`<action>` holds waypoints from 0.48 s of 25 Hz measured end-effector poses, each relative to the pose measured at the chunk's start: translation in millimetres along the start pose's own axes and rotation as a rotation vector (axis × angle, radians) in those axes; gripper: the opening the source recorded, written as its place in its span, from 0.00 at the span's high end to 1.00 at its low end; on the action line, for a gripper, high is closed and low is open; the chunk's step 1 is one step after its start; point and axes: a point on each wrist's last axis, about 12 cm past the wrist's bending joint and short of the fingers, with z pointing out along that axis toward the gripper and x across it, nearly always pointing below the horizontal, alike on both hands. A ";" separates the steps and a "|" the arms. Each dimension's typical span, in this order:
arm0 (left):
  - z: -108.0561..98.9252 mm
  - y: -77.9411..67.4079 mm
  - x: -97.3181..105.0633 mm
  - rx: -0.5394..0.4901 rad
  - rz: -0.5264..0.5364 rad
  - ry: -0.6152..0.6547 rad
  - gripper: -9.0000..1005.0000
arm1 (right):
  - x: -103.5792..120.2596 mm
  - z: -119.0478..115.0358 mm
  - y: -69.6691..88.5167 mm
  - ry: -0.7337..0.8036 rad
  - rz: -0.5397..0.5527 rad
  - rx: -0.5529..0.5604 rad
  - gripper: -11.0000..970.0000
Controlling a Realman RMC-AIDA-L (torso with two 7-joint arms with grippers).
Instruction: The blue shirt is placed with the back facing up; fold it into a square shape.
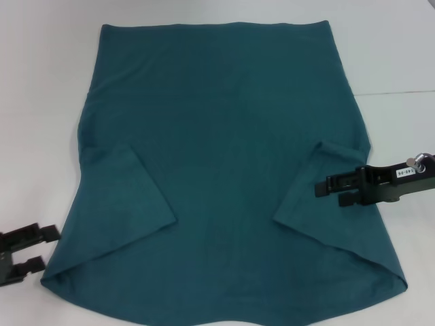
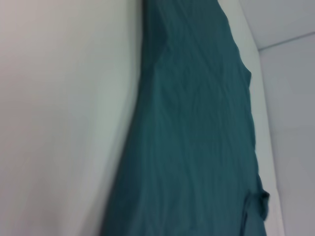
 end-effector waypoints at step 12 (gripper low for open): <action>-14.4 13.9 3.4 -0.046 -0.063 -0.042 0.14 | -2.2 -3.1 -1.1 -0.008 -0.003 0.007 0.17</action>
